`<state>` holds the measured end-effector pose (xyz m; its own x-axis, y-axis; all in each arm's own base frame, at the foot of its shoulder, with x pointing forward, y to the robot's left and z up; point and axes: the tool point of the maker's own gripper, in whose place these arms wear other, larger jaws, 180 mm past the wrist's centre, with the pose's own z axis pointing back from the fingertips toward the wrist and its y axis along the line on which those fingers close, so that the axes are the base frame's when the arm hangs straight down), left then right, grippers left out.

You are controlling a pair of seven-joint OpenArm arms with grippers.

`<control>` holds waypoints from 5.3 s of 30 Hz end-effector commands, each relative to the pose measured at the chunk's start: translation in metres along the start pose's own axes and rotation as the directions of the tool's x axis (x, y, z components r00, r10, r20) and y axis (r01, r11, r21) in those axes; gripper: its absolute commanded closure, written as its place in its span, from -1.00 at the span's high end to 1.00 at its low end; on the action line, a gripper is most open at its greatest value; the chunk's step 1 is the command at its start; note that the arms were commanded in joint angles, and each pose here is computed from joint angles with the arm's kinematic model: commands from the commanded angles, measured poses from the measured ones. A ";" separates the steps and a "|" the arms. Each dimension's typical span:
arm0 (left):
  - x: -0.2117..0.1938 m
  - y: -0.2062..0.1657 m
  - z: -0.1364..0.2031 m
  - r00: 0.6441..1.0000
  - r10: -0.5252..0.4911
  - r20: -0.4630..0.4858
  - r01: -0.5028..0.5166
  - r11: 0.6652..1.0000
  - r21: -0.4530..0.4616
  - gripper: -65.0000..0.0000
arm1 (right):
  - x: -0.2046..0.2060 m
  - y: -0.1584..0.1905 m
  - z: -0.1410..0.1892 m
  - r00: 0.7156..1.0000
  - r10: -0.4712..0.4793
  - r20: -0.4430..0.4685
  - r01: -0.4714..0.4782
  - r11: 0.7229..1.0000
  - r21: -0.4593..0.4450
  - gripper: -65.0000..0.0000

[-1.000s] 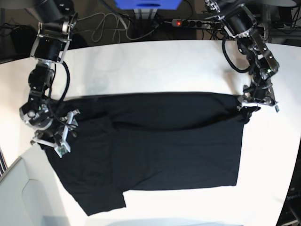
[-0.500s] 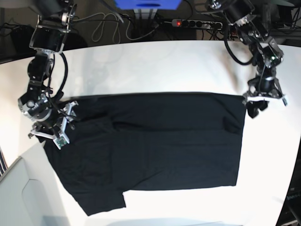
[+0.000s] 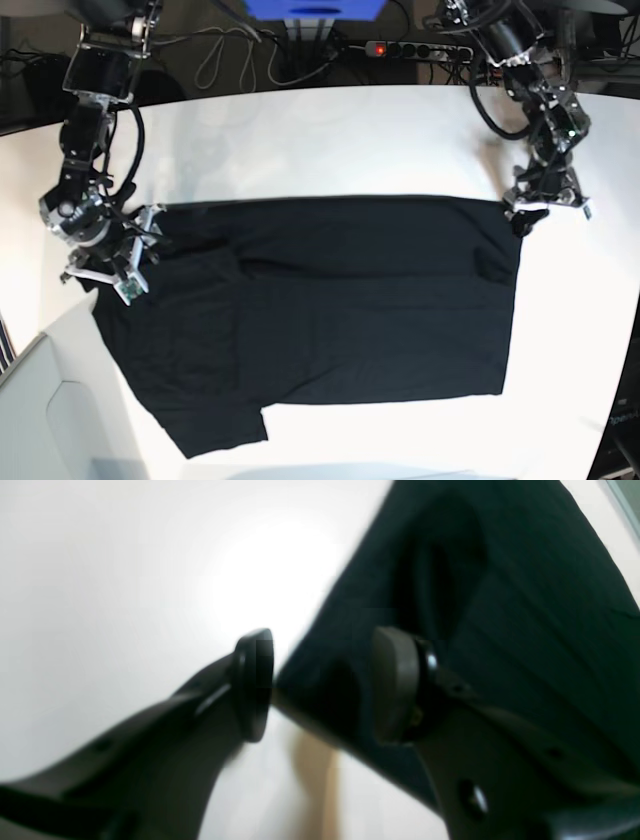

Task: Fold the T-shirt properly
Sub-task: 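Lower the held shoulder edge onto the shirt body with both grippers, then drag the held edge back toward the robot with both grippers, then lift and stretch the shirt edge back toward the robot, then release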

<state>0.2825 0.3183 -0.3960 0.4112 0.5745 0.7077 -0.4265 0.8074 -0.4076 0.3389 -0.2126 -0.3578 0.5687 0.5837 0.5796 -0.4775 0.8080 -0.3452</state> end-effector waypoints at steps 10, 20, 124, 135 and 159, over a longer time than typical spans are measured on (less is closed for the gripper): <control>-0.007 0.013 -0.015 0.999 0.044 -0.031 -0.043 0.999 0.013 -0.08 | -0.022 -0.040 0.021 0.995 -0.098 0.007 0.098 0.990 -0.102 0.34; -0.015 0.017 -0.014 0.997 0.052 -0.051 -0.051 0.999 0.020 -1.00 | -0.069 -0.042 0.013 0.976 -0.204 -0.075 0.197 0.976 -0.090 0.33; 0.039 -0.004 0.040 0.996 -0.059 0.061 0.063 0.996 -0.064 -1.00 | -0.092 -0.099 0.034 0.958 -0.160 -0.237 0.116 0.976 -0.186 -1.00; 0.096 -0.069 0.053 0.977 -0.151 0.153 0.175 0.971 -0.162 -1.00 | -0.038 -0.130 0.035 0.982 -0.098 -0.161 0.060 0.971 -0.230 -1.00; 0.008 -0.006 0.079 0.998 -0.065 -0.025 0.064 0.997 -0.038 -1.00 | -0.142 -0.043 0.049 0.929 -0.128 -0.346 0.092 0.989 -0.118 -1.00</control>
<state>0.2239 0.3001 -0.3513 0.4761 0.5442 0.6908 -0.3727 0.8364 -0.4020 0.2332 -0.3284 -0.4046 0.8451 0.4458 0.2951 -0.3430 0.8755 -0.3404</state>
